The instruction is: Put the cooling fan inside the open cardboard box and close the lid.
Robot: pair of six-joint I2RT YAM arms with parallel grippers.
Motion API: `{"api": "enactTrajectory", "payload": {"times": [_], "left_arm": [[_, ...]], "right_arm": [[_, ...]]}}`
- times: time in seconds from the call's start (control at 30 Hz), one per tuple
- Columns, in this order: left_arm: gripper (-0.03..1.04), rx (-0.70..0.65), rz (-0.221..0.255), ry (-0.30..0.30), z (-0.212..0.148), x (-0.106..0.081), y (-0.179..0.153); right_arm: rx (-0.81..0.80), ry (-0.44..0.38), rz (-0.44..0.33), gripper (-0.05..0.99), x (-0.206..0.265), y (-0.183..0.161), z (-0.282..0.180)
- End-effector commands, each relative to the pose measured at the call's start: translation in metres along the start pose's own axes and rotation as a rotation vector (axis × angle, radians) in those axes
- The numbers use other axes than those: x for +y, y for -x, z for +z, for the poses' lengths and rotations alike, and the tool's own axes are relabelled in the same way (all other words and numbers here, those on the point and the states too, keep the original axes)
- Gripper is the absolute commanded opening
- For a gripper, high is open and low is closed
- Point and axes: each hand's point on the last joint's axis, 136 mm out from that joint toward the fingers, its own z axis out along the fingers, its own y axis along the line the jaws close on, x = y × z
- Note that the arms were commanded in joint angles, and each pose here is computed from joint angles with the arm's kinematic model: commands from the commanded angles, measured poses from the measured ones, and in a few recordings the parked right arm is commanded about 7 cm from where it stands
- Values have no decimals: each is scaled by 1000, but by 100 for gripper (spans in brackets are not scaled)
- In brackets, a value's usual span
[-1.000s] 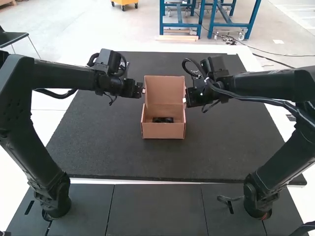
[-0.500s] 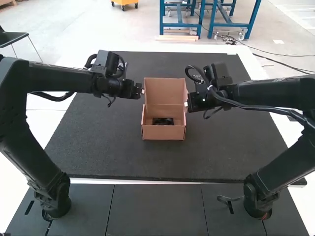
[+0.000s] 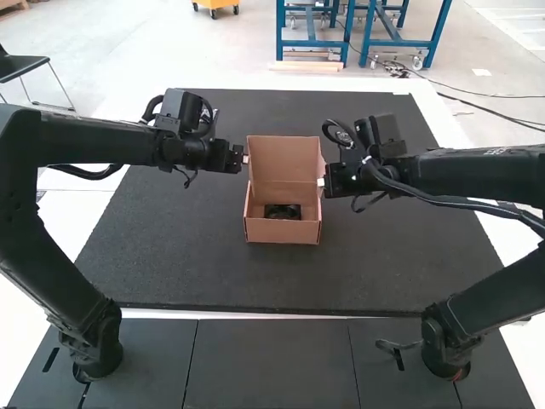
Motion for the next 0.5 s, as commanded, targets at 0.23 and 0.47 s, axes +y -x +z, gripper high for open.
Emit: {"api": "enactTrajectory", "payload": {"times": [0.23, 0.47], "left_arm": [[96, -31, 5, -6, -12, -4, 2], [96, -34, 3, -5, -15, -3, 0]], "right_arm": [[-6, 140, 3, 1, 34, -2, -7], [23, 208, 23, 1, 46, -20, -5]]}}
